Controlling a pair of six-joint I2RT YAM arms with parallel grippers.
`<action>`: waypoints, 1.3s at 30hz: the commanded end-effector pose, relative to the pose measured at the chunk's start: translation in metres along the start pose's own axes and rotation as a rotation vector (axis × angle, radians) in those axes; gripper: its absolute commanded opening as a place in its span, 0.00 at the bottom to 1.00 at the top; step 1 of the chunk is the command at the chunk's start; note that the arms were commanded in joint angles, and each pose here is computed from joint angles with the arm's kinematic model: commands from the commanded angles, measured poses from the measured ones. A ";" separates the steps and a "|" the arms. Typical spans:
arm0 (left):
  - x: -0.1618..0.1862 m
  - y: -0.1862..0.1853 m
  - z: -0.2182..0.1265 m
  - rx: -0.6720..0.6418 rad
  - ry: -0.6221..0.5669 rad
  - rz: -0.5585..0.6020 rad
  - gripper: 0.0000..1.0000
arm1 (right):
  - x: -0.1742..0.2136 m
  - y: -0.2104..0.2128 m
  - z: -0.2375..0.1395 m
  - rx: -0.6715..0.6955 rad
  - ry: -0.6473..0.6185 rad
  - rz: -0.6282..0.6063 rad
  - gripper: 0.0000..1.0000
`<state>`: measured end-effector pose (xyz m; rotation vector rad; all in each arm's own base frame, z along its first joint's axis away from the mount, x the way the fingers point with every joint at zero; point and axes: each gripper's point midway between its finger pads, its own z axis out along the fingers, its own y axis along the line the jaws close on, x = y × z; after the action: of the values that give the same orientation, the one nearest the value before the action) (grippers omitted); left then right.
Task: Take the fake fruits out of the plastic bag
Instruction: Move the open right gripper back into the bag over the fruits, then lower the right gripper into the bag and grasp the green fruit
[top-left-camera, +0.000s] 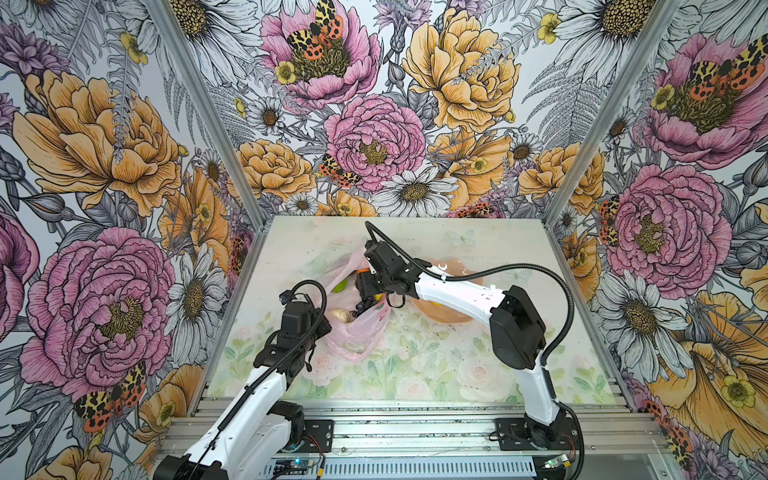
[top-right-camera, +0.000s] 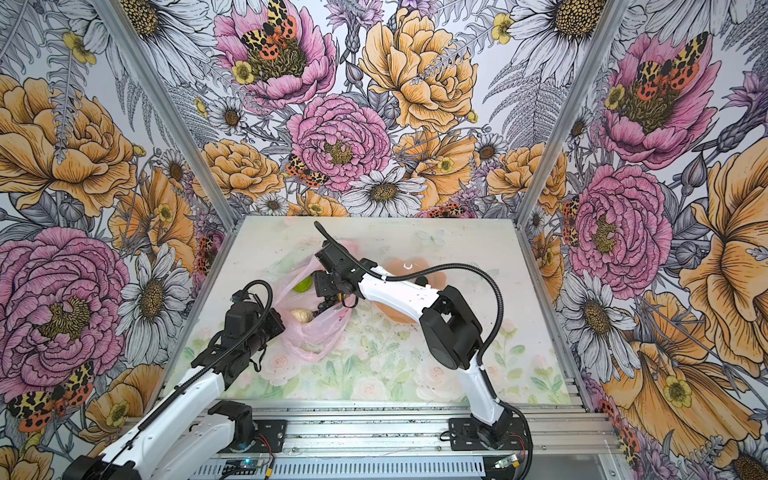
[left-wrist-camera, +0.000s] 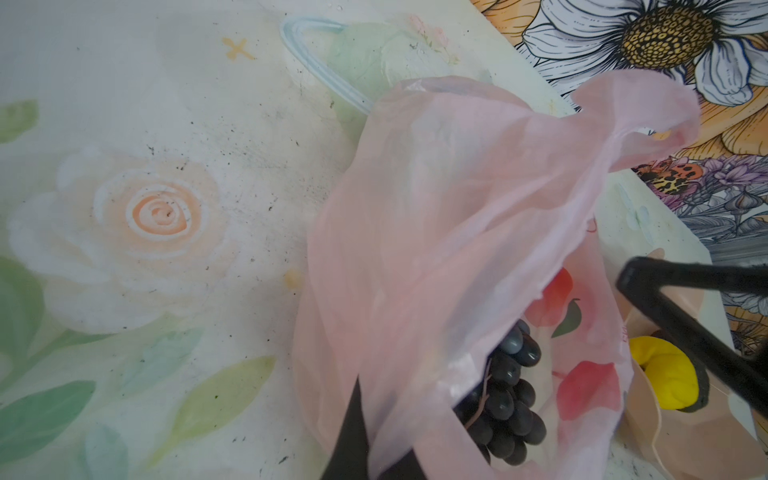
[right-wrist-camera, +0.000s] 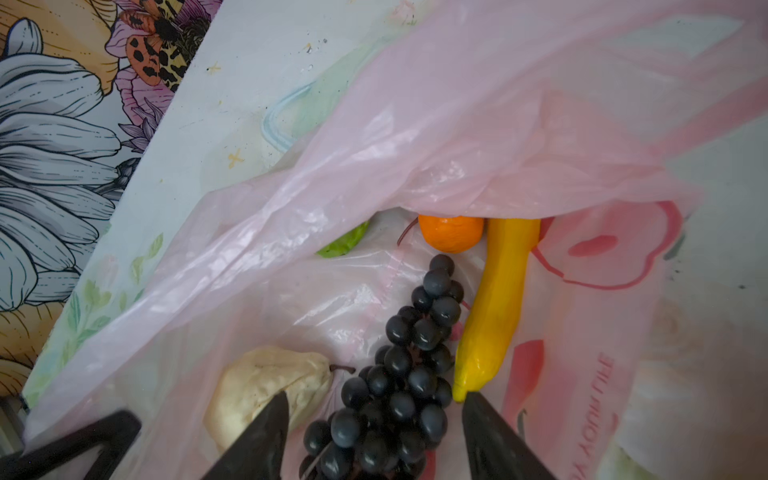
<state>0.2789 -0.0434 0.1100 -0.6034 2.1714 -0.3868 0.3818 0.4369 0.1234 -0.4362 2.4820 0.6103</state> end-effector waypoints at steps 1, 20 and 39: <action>-0.011 -0.004 -0.009 -0.007 -0.029 -0.006 0.00 | -0.010 0.024 0.017 -0.071 -0.035 0.066 0.67; -0.013 0.003 -0.009 -0.033 -0.049 0.067 0.00 | -0.040 0.037 0.096 -0.106 -0.141 0.230 0.74; -0.010 -0.009 -0.011 0.031 -0.059 0.101 0.00 | -0.033 0.038 0.138 -0.166 -0.098 0.446 0.89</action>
<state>0.2783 -0.0426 0.1256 -0.5105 2.1402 -0.3384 0.4442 0.5451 0.0594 0.0090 2.4426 0.9663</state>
